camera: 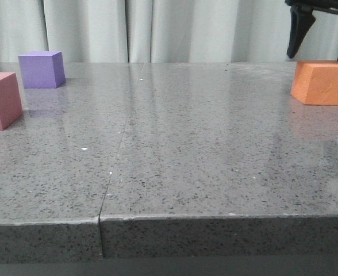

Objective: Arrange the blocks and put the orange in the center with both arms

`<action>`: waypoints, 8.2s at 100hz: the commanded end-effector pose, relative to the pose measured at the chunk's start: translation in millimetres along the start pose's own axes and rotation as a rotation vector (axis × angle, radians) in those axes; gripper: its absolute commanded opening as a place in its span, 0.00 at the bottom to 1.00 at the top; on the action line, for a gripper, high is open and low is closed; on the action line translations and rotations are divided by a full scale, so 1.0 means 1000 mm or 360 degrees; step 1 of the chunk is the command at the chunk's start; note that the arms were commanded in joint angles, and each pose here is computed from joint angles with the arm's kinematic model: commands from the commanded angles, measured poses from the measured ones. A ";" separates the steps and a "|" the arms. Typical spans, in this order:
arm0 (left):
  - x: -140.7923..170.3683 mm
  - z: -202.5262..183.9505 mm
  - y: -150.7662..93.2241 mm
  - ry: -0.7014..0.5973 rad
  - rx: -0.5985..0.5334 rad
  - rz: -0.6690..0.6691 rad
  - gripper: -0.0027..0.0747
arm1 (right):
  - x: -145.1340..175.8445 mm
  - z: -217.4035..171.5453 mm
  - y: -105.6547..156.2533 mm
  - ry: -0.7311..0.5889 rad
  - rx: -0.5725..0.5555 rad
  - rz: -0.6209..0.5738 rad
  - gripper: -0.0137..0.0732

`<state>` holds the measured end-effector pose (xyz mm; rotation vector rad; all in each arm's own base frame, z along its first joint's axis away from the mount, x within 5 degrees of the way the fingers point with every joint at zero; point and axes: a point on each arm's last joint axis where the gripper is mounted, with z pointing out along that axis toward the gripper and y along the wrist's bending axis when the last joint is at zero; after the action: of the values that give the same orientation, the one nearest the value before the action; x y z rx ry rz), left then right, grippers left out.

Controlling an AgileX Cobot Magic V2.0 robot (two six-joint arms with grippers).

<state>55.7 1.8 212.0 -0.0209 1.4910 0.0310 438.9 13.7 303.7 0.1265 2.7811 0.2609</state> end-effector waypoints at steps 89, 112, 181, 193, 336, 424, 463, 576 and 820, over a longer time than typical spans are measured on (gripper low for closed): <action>0.005 -0.001 0.000 -0.0102 -0.0005 -0.0019 0.01 | 0.005 -0.017 0.010 0.0064 -0.0010 0.0016 0.54; 0.005 -0.001 0.000 -0.0102 -0.0005 -0.0019 0.01 | 0.008 -0.030 0.060 0.0008 -0.0165 -0.0087 0.54; 0.005 -0.001 0.000 -0.0102 -0.0005 -0.0019 0.01 | 0.032 -0.003 0.197 0.0053 -0.0413 -0.0156 0.53; 0.005 -0.001 0.000 -0.0102 -0.0005 -0.0019 0.01 | 0.032 0.009 0.198 0.0100 -0.0410 -0.0116 0.53; 0.005 -0.001 0.000 -0.0102 -0.0005 -0.0019 0.01 | 0.058 -0.098 0.173 -0.0162 -0.0337 -0.0205 0.42; 0.005 -0.001 0.000 -0.0102 -0.0005 -0.0019 0.01 | 0.188 -0.124 0.091 -0.0660 -0.0334 -0.0462 0.08; 0.004 -0.002 0.000 -0.0112 -0.0005 -0.0019 0.01 | 0.252 -0.115 0.053 -0.1001 -0.0425 -0.0473 0.08; -0.131 0.048 -0.002 0.0451 0.0045 -0.0093 0.01 | 0.314 -0.111 0.017 -0.1306 -0.0512 -0.0468 0.08; -0.078 0.344 -0.250 0.0892 0.2058 0.0970 0.93 | 0.314 -0.111 0.017 -0.1306 -0.0512 -0.0468 0.08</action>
<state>406.6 -233.4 285.4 1.6270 1.8473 -0.4679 105.1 49.8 292.1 -0.2064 1.9828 0.4539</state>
